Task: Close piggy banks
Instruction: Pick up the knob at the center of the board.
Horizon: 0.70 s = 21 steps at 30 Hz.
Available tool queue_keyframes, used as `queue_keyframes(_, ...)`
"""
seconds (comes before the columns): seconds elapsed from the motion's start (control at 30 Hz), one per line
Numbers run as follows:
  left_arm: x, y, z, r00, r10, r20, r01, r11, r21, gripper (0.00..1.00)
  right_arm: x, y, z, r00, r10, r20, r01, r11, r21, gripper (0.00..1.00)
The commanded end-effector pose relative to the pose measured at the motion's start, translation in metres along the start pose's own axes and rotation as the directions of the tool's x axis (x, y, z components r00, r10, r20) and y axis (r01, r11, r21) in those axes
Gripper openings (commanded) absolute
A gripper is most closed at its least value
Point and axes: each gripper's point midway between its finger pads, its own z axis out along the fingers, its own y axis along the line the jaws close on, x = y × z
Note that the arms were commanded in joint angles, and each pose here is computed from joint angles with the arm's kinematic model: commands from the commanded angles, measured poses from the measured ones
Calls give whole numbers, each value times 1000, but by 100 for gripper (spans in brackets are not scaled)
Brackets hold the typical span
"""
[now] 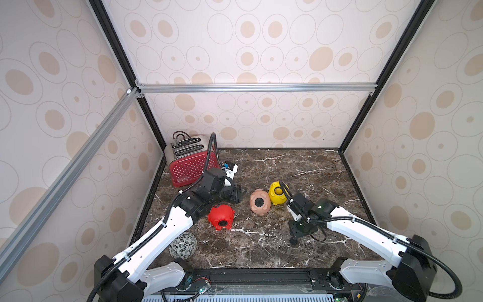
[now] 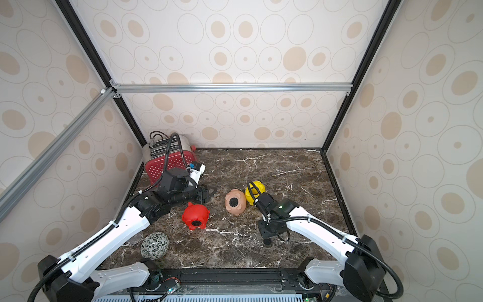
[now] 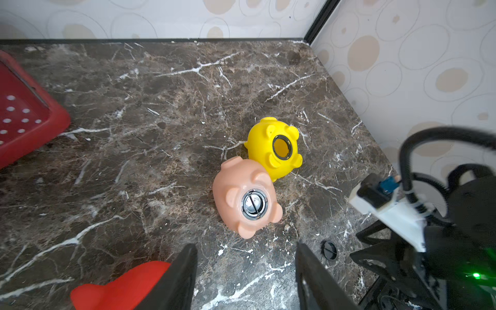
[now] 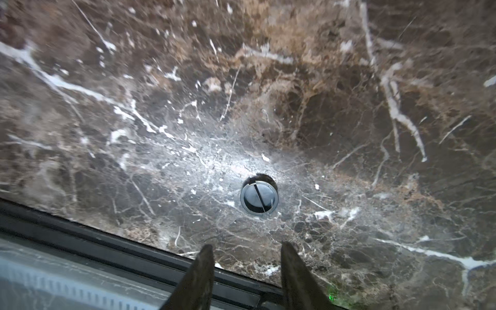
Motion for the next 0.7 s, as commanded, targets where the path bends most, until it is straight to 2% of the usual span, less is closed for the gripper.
queue_keyframes(0.0, -6, 9, -13, 999, 12, 49, -10, 999, -49, 59, 10, -4, 11, 999, 6, -34, -3, 998, 70, 40)
queue_keyframes(0.2, -5, 16, -22, 997, 22, 68, -16, 996, -89, 59, 28, -2, 31, 997, 20, -78, -13, 996, 83, 39)
queue_keyframes(0.33, -6, 18, -24, 997, 28, 76, -20, 995, -99, 59, 23, -6, 38, 999, 18, -46, -13, 995, 103, 33)
queue_keyframes(0.4, -5, 18, -23, 997, 30, 73, -22, 995, -99, 59, 23, -6, 42, 998, 12, -57, -6, 994, 111, 32)
queue_keyframes(0.5, -3, 19, -24, 997, 31, 64, -24, 994, -104, 59, 23, -7, 49, 997, 0, -81, 10, 992, 127, 25)
queue_keyframes(0.67, 0, 22, -25, 997, 28, 67, -20, 993, -115, 60, 20, -10, 52, 996, -6, -92, 21, 987, 162, 24)
